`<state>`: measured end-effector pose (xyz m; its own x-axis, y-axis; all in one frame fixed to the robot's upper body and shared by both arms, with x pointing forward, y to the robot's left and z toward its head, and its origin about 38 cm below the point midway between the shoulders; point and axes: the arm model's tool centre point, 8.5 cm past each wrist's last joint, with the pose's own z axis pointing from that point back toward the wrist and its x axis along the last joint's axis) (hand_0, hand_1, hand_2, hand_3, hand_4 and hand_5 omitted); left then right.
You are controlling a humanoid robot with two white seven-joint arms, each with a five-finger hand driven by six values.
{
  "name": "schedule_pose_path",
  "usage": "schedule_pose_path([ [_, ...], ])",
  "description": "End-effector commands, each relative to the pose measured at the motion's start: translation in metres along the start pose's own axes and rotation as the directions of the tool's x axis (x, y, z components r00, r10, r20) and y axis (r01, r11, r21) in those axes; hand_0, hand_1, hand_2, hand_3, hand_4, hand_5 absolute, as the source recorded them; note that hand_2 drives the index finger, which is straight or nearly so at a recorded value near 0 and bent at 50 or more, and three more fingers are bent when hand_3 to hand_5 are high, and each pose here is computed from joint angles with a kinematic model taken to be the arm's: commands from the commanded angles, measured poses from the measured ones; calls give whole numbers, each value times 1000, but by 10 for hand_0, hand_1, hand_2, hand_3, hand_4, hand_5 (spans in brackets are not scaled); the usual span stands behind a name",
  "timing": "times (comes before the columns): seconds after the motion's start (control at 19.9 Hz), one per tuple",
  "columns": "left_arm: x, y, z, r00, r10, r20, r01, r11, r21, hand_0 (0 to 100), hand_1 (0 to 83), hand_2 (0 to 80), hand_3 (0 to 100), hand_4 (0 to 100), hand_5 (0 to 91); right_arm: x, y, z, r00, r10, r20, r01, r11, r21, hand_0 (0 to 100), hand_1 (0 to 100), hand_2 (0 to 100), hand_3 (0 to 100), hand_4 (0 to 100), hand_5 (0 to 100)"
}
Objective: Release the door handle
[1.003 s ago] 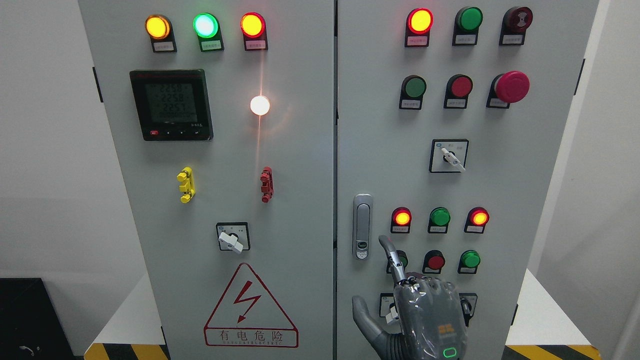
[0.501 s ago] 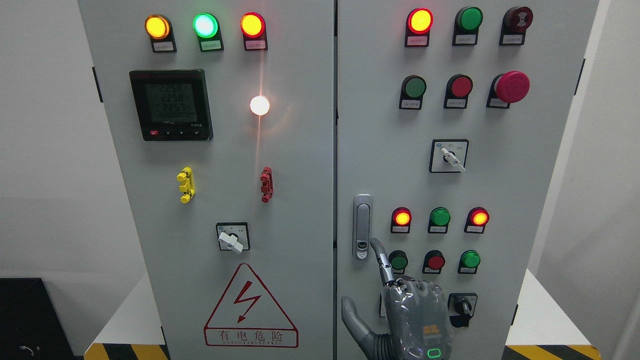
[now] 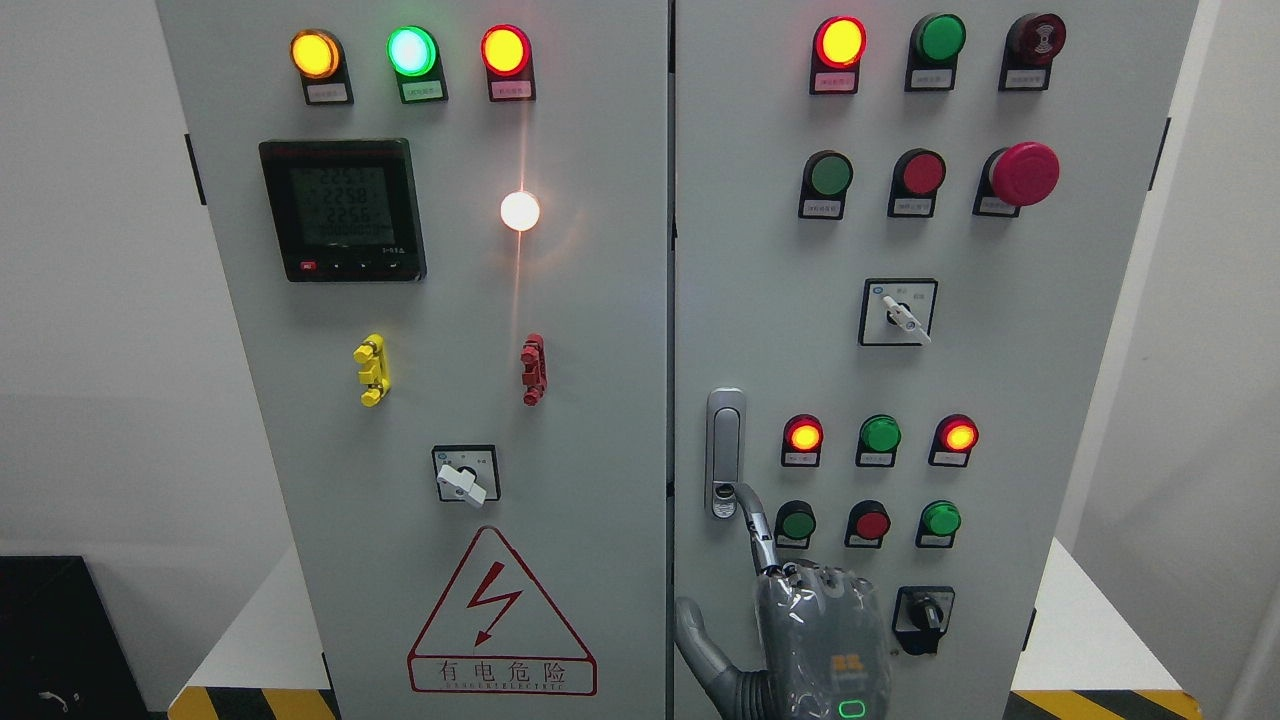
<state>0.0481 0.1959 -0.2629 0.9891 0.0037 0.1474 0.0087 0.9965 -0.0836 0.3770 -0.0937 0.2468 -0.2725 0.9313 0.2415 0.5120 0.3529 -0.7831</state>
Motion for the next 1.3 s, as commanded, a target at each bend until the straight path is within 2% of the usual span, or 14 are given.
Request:
schedule_pose_path([
  [0.0, 0, 0, 0, 1000, 0, 0, 0, 1000, -1, 120, 556, 0, 0, 0, 0, 4, 14, -2, 1000, 1, -3, -1, 999, 39, 352, 311, 52, 1000, 1000, 1000],
  [1.25, 0, 0, 0, 1000, 0, 0, 0, 1000, -1, 120, 556, 0, 0, 0, 0, -5, 22, -13, 999, 41, -36, -39, 998, 49, 356, 309, 55, 1000, 1000, 1000],
])
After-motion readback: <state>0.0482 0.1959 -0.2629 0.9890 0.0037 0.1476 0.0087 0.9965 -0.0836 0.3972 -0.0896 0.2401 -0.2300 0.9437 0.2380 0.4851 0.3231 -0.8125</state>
